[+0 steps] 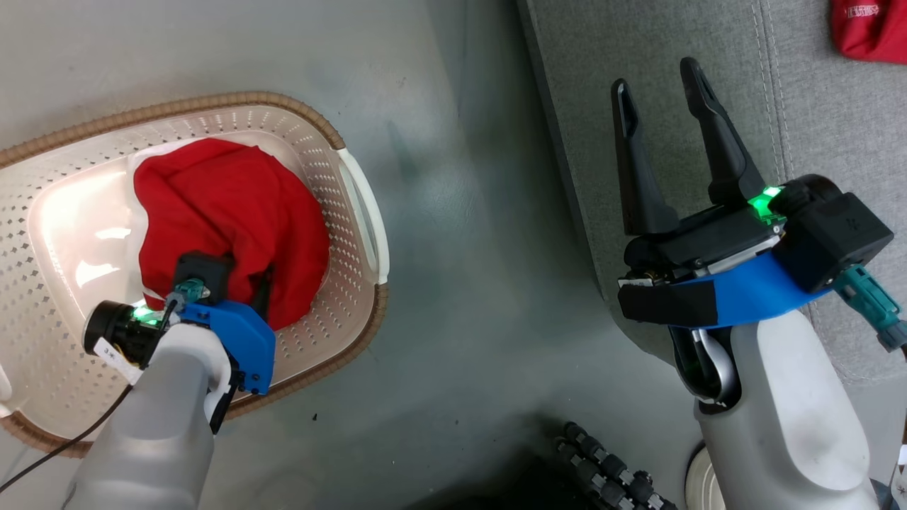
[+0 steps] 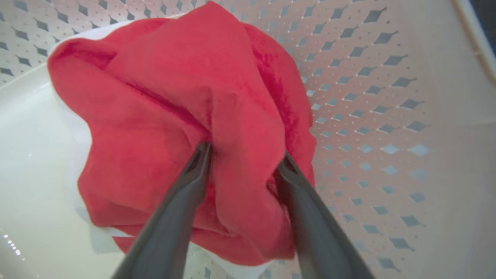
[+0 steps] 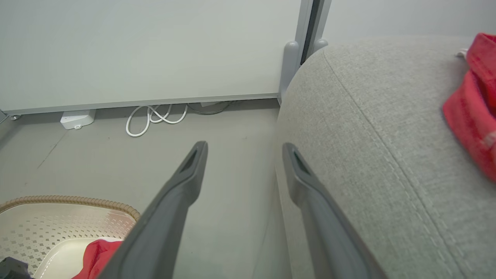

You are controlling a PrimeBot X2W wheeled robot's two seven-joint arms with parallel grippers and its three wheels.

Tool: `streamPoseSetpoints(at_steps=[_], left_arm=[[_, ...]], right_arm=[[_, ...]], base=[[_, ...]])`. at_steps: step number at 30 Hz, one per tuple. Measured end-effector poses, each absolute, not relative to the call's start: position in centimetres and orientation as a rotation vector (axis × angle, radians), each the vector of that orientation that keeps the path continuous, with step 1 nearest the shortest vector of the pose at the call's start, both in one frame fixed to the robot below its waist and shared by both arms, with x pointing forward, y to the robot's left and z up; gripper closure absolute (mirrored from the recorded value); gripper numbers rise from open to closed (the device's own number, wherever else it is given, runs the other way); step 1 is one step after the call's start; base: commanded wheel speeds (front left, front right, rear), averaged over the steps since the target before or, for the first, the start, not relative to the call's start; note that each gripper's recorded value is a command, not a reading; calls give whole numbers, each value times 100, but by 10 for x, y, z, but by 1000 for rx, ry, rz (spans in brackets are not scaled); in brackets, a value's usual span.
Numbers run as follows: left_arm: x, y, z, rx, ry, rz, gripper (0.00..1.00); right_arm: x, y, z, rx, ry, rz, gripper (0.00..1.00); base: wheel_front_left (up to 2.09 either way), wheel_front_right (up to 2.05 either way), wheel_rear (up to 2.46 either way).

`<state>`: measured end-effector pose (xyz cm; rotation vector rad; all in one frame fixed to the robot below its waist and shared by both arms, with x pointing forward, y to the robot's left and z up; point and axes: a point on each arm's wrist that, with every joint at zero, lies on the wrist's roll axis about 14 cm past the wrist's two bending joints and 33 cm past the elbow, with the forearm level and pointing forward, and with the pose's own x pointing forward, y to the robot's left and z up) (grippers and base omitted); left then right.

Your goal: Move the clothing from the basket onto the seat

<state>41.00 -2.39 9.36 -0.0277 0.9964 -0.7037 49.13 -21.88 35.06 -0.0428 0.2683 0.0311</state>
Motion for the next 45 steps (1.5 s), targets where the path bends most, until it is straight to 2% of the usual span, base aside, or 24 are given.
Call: streamPoseSetpoints(at_steps=[17, 24, 33, 45], left_arm=[[412, -22, 97, -28, 1004, -706, 100], [419, -23, 116, -28, 965, -703, 100], [426, -35, 191, -39, 816, -728, 100], [430, -34, 319, -15, 531, -748, 100]], right_arm=[[493, -211, 349, -21, 266, 50, 0], [494, -206, 359, -18, 247, 60, 0], [493, -196, 408, -19, 164, 80, 0], [445, -175, 452, 8, 150, 102, 0]], base=[[0, 0, 0], [0, 0, 0], [0, 0, 0], [0, 0, 0]])
